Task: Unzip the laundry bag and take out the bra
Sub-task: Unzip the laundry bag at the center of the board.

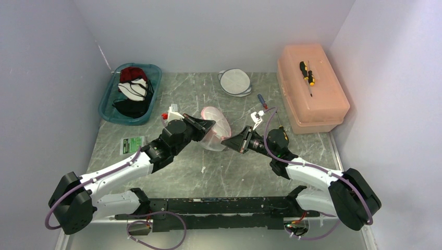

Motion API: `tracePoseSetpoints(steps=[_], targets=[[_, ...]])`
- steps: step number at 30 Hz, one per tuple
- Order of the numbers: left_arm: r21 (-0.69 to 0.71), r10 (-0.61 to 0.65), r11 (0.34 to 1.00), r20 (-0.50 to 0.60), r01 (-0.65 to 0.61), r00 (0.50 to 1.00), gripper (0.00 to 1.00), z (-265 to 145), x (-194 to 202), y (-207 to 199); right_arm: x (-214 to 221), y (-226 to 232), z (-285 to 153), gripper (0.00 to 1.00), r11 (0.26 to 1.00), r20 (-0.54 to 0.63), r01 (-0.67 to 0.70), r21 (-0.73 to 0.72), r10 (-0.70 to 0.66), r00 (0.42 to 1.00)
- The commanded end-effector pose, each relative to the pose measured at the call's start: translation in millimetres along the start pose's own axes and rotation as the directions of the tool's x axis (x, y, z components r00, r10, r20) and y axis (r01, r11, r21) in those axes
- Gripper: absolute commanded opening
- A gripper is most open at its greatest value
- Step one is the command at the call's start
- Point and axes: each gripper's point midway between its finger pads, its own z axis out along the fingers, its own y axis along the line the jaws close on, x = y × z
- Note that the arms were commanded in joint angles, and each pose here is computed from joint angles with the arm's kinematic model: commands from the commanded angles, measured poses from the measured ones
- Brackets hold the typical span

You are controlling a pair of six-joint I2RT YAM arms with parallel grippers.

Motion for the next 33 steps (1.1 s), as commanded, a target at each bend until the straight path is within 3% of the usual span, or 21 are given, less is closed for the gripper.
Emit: tracePoseSetpoints(steps=[1, 5, 10, 14, 20, 25, 33], targets=[[0.085, -0.033, 0.996, 0.005, 0.032, 0.999, 0.03, -5, -4, -32, -14, 13, 4, 0.11, 0.998, 0.039, 0.049, -0.034, -0.048, 0.998], [0.088, -0.032, 0.996, 0.002, 0.032, 0.999, 0.03, -5, -3, -32, -15, 18, 4, 0.12, 0.997, 0.043, 0.052, -0.056, -0.049, 0.998], [0.089, -0.031, 0.996, -0.002, 0.031, 1.0, 0.03, -5, -1, -33, -17, 23, 5, 0.25, 0.995, 0.046, 0.058, -0.076, -0.054, 0.997], [0.091, -0.03, 0.995, -0.002, 0.03, 1.0, 0.03, -4, -1, -34, -18, 25, 6, 0.26, 0.995, 0.048, 0.058, -0.082, -0.054, 0.997], [0.089, -0.03, 0.996, -0.008, 0.031, 1.0, 0.03, -3, 2, -32, -18, 25, 8, 0.18, 0.996, 0.049, 0.051, -0.078, -0.047, 0.998], [0.089, -0.026, 0.996, -0.007, 0.026, 1.0, 0.03, -4, 1, -32, -17, 23, 7, 0.0, 0.996, 0.047, 0.047, -0.071, -0.043, 0.998], [0.084, 0.009, 0.996, -0.008, -0.008, 1.0, 0.03, -8, 1, -29, -8, -15, -7, 0.0, 0.985, 0.008, 0.093, 0.145, -0.095, 0.995]])
